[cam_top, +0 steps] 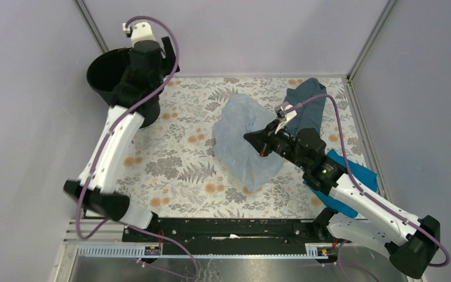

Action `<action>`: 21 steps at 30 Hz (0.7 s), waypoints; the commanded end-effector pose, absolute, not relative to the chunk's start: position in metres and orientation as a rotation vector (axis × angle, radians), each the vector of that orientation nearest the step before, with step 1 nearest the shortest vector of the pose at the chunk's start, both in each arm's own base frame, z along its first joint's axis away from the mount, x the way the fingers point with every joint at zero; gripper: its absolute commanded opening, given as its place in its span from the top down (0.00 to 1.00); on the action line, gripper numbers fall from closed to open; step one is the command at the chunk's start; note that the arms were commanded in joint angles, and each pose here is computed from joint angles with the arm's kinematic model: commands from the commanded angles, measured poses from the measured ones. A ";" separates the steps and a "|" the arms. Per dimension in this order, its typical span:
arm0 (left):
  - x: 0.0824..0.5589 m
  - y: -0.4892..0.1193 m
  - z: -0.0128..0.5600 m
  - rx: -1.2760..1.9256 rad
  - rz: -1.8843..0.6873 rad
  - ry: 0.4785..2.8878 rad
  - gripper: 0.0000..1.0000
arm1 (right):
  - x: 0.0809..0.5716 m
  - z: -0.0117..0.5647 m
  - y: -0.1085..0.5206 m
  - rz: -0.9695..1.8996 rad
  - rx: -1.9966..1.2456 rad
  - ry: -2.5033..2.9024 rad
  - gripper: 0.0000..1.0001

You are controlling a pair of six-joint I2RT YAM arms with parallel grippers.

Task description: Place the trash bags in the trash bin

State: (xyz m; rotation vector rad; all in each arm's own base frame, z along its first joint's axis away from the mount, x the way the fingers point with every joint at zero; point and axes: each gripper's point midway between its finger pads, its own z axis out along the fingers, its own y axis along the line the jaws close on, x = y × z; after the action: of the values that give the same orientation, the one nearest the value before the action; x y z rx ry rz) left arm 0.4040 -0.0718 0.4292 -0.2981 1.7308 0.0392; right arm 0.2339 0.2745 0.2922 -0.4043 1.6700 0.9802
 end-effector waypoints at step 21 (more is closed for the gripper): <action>0.561 0.032 0.318 -0.320 0.445 1.950 0.04 | 0.226 0.314 0.242 0.841 -0.402 1.641 1.00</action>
State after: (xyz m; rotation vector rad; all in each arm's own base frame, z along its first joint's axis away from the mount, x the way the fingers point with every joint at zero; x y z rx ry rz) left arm 0.5468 0.0406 0.3196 -0.3398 1.9484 0.5203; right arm 0.2236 0.2459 0.2911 -0.4083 1.6915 0.8719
